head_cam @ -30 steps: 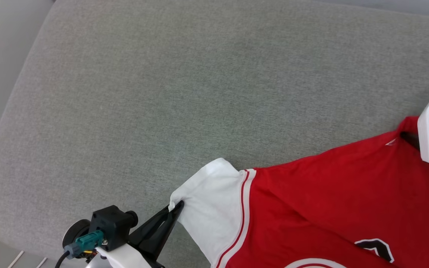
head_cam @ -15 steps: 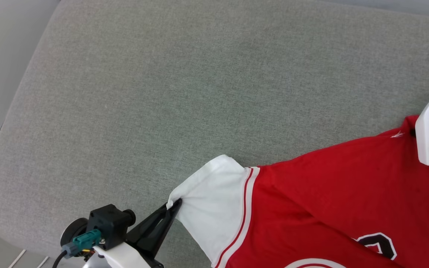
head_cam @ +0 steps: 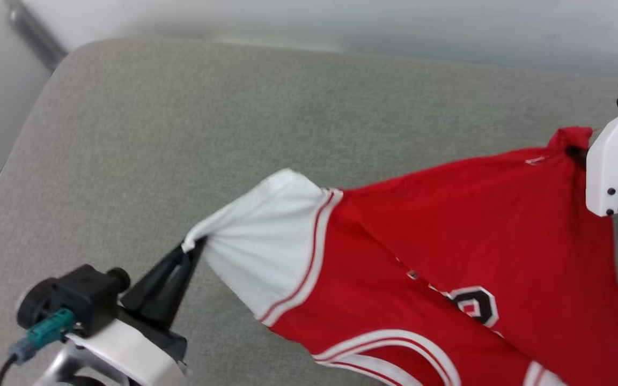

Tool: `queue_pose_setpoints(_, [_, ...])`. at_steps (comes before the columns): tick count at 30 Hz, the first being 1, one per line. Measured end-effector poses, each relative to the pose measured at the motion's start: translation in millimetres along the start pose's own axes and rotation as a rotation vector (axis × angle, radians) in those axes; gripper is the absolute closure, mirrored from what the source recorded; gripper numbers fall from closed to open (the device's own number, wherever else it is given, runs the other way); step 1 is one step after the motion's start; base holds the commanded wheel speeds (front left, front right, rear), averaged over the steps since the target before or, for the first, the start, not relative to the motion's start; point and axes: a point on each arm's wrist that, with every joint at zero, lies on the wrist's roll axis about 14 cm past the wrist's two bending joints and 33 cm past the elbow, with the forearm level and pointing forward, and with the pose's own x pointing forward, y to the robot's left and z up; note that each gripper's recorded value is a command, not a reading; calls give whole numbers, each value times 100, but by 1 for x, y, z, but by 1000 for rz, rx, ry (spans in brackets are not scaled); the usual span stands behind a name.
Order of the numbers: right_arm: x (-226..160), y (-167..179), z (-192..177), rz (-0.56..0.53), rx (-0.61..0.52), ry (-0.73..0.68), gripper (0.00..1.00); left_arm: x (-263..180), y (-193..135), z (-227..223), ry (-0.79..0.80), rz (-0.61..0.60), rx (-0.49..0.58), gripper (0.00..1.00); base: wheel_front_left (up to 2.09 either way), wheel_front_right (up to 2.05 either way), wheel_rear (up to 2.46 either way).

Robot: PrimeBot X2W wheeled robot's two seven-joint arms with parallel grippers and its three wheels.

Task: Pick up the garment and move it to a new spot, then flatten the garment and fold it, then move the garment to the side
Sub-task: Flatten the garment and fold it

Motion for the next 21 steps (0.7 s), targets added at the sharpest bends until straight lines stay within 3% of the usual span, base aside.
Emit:
queue_pose_setpoints(8, [-83, -9, 45, -32, -14, -235, 100, -3, 2, 79, -255, -6, 85, 100, 0, 0, 0])
queue_pose_setpoints(21, [-215, -16, 85, -113, -18, -634, 100, -22, -20, 210, -671, -90, 245, 100, 0, 0, 0])
